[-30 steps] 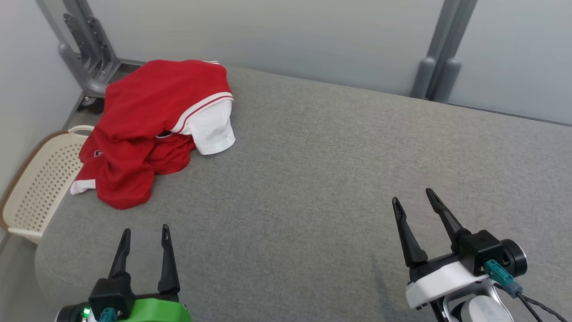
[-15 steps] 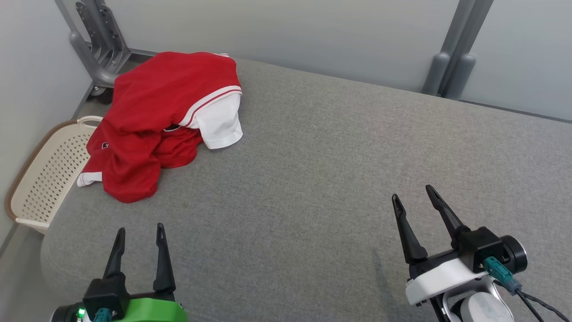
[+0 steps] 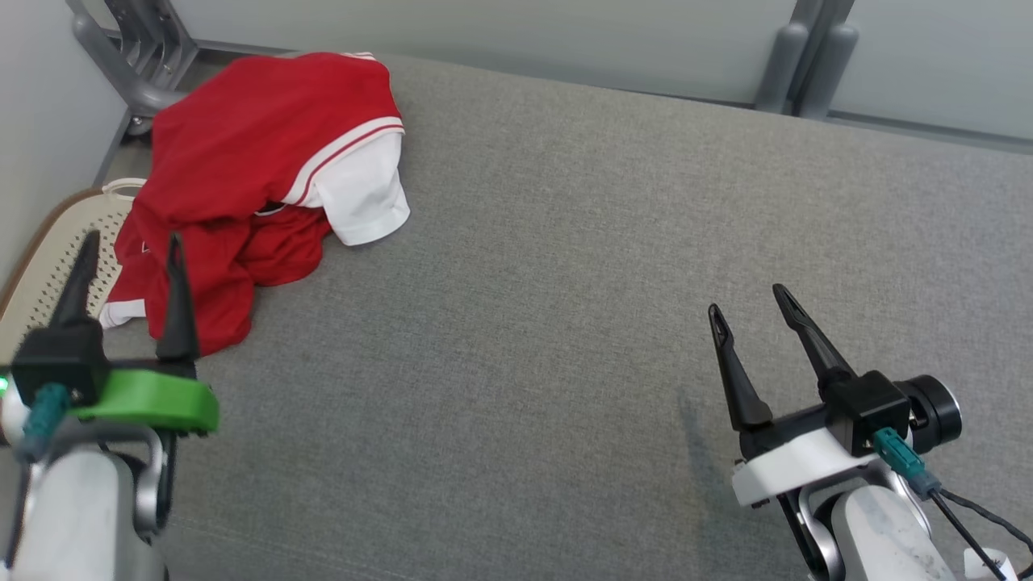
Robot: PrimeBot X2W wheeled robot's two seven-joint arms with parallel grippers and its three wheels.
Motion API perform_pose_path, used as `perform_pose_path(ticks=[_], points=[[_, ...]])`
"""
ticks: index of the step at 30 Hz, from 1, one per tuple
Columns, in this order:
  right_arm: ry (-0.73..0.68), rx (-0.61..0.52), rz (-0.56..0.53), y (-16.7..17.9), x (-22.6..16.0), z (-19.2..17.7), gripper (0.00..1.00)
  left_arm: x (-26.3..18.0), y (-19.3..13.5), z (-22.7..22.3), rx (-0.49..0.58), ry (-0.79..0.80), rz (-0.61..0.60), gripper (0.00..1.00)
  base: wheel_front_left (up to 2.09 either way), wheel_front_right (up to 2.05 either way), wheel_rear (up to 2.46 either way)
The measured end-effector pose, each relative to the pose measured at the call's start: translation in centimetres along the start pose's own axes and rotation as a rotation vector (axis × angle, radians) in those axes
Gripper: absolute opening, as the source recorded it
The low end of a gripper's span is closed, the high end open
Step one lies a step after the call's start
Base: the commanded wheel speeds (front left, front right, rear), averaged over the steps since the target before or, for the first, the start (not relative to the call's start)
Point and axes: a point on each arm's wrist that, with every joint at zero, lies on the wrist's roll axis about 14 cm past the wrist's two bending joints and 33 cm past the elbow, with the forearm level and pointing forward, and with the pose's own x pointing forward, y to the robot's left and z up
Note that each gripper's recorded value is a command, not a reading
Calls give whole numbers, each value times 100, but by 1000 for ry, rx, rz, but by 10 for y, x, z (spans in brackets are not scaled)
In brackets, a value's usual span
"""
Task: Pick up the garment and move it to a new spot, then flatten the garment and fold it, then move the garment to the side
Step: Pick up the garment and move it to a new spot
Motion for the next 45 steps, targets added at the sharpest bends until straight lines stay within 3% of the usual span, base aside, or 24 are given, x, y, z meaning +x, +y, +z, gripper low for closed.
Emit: perform_pose_path(ticks=[5, 14, 29, 36, 37, 38, 39, 42, 45], points=[[3, -12, -12, -12, 13, -10, 100, 61, 2, 11, 92, 37, -72, 100, 0, 0, 0], [39, -23, -52, -36, 23, -36, 100, 129, -13, -34, 98, 260, -135, 100, 0, 0, 0], [145, -30, -145, -75, 6, -80, 100, 156, -53, -150, 44, 572, -174, 100, 0, 0, 0], [181, -37, -168, -83, -3, -92, 100, 155, -62, -181, 64, 653, -188, 100, 0, 0, 0], [182, -38, -168, -83, -3, -93, 100, 154, -63, -184, 67, 665, -186, 97, 0, 0, 0], [182, -37, -167, -83, -3, -93, 100, 154, -62, -187, 69, 677, -180, 79, 0, 0, 0], [183, -37, -165, -83, -3, -93, 100, 153, -61, -189, 73, 687, -175, 55, 0, 0, 0], [185, -34, -161, -81, -3, -94, 100, 150, -56, -196, 77, 722, -156, 2, 0, 0, 0], [187, -33, -159, -80, -4, -94, 100, 150, -55, -198, 83, 733, -155, 0, 0, 0, 0]])
